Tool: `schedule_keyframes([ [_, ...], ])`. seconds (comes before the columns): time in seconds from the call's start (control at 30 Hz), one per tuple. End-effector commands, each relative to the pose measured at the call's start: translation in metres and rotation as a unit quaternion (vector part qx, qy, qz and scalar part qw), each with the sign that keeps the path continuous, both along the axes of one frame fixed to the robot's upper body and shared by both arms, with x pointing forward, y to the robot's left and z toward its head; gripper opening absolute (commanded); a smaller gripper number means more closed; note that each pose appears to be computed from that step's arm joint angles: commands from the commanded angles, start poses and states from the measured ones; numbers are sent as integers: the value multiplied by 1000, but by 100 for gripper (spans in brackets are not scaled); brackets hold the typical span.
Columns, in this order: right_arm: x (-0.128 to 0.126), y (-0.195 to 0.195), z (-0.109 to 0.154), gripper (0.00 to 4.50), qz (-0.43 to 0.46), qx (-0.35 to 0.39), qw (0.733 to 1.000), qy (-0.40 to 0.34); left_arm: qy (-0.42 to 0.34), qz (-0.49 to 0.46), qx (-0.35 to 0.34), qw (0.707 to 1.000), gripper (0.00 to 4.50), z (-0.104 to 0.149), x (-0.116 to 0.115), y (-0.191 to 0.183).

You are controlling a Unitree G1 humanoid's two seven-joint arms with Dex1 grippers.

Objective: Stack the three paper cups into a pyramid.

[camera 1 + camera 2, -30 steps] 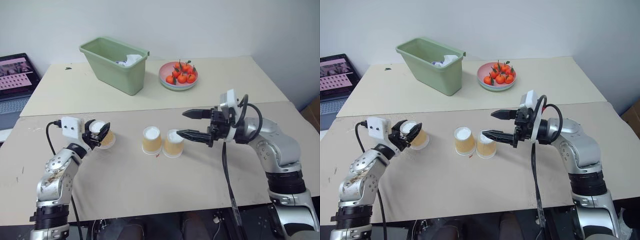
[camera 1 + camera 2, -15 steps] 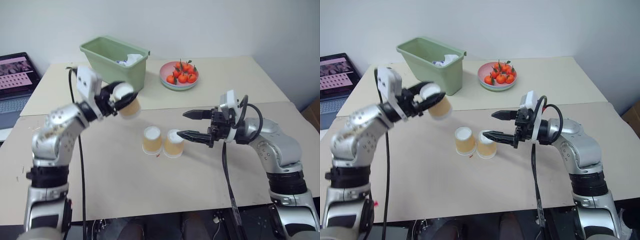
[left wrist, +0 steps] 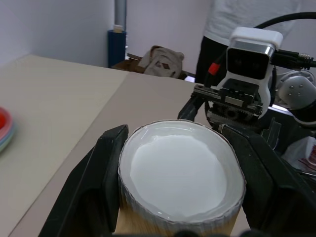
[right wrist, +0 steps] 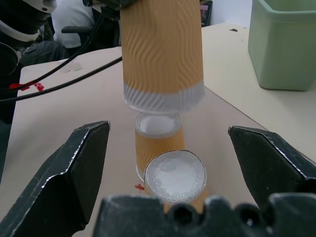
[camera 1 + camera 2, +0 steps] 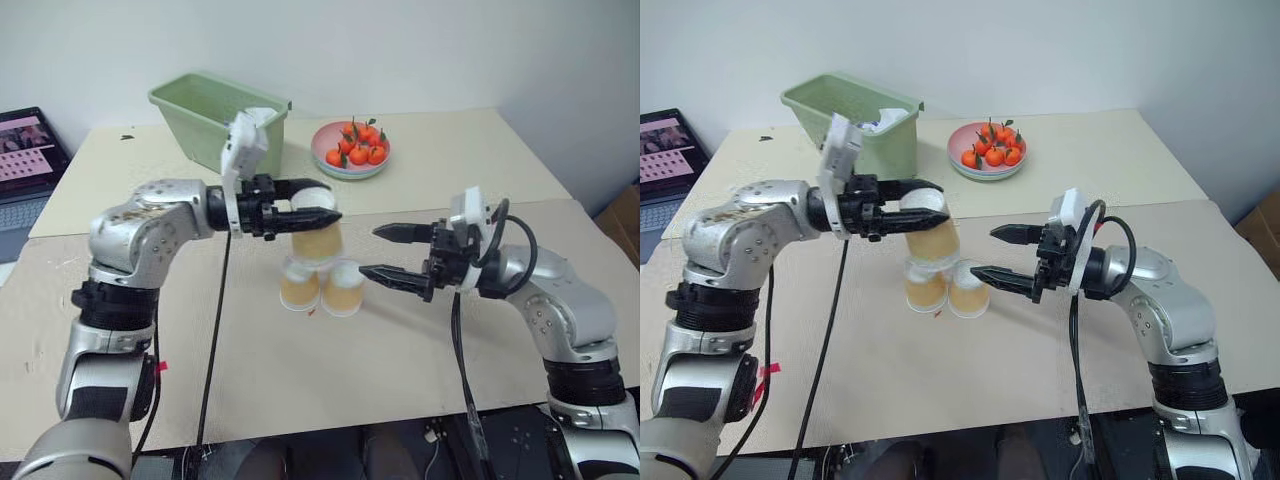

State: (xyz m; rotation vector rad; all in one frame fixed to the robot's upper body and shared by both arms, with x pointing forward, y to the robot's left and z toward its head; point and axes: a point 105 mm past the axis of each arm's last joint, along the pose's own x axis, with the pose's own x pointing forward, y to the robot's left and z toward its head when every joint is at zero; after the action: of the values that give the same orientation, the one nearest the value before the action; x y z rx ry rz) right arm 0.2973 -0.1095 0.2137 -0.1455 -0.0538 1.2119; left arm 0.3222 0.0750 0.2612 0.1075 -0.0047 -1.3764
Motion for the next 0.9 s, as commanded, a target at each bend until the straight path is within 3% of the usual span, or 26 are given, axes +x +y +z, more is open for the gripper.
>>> schedule_keyframes([
  [0.03, -6, -2, 11, 450, -6, 6, 1000, -23, -28, -21, 20, 999, 259, 1, -1, -5],
  [0.27, -10, -3, 9, 450, -15, 9, 1000, -19, -14, -23, 29, 999, 259, -10, 6, -2],
  [0.9, -9, -5, 11, 450, -23, 12, 1000, -18, -27, -35, 14, 999, 259, 0, 9, -14],
])
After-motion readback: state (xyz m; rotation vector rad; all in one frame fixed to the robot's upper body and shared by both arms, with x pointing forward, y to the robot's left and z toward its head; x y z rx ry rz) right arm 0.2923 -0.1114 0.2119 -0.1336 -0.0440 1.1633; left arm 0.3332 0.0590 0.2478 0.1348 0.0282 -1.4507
